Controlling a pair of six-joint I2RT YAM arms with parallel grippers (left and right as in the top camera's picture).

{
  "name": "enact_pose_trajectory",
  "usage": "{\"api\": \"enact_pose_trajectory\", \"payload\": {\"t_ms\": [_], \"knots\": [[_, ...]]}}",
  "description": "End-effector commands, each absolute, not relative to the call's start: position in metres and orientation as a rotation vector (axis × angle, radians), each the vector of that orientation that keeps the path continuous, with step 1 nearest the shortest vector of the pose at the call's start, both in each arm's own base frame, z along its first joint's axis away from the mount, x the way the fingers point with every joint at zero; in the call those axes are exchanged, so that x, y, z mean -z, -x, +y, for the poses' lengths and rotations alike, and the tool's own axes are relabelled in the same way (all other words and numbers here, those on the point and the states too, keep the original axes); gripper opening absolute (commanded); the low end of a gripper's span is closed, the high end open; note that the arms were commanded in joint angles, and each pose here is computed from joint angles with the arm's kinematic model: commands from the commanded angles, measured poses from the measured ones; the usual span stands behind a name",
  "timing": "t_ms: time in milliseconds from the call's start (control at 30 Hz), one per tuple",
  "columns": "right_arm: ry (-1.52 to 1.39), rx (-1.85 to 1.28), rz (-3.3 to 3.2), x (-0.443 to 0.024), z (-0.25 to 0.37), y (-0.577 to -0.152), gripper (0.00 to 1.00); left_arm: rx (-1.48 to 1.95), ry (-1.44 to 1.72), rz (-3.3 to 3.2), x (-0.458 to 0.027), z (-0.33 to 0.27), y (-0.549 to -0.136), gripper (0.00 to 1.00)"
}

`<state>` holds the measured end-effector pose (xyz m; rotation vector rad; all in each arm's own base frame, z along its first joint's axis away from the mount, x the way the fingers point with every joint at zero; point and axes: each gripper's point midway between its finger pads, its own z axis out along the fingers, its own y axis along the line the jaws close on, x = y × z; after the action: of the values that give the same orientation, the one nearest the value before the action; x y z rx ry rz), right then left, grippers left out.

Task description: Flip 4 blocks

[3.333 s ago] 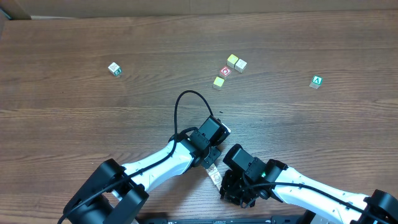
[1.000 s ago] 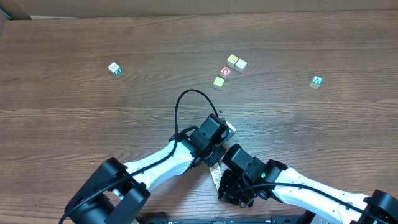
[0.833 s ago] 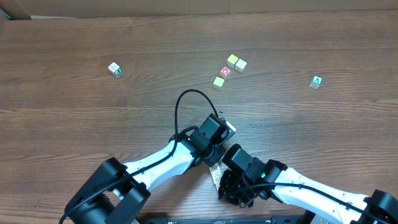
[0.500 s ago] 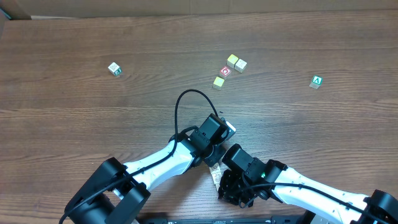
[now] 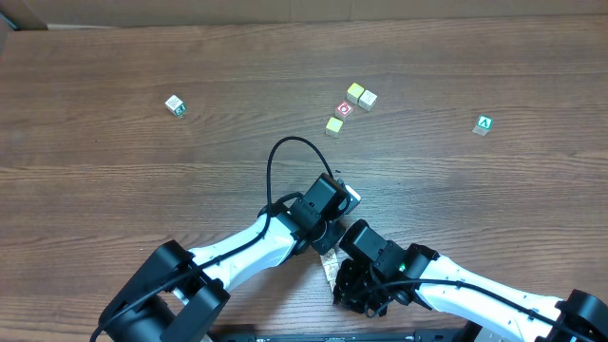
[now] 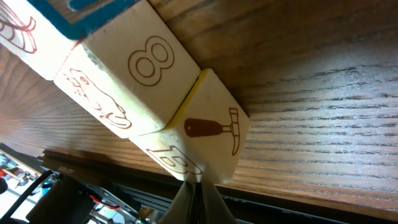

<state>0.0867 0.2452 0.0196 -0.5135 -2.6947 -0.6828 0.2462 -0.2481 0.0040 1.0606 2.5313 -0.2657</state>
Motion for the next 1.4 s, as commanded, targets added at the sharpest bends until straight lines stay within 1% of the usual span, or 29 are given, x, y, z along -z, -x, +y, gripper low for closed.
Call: {"api": "enact_pose_trajectory", "payload": {"t_ms": [0, 700, 1367], "knots": [[0.530, 0.703, -2.732, -0.0215, 0.2490, -0.0972, 0.04, 0.344, -1.089, 2.588, 0.0080, -0.2504, -0.2276, 0.04], [0.528, 0.703, -2.731, -0.0215, 0.2490, -0.0970, 0.04, 0.329, -1.136, 2.566, 0.0082, -0.2496, -0.2277, 0.04], [0.525, 0.706, -2.725, -0.0220, 0.2495, -0.0960, 0.04, 0.301, -1.430, 2.438, 0.0109, -0.2468, -0.2186, 0.04]]}}
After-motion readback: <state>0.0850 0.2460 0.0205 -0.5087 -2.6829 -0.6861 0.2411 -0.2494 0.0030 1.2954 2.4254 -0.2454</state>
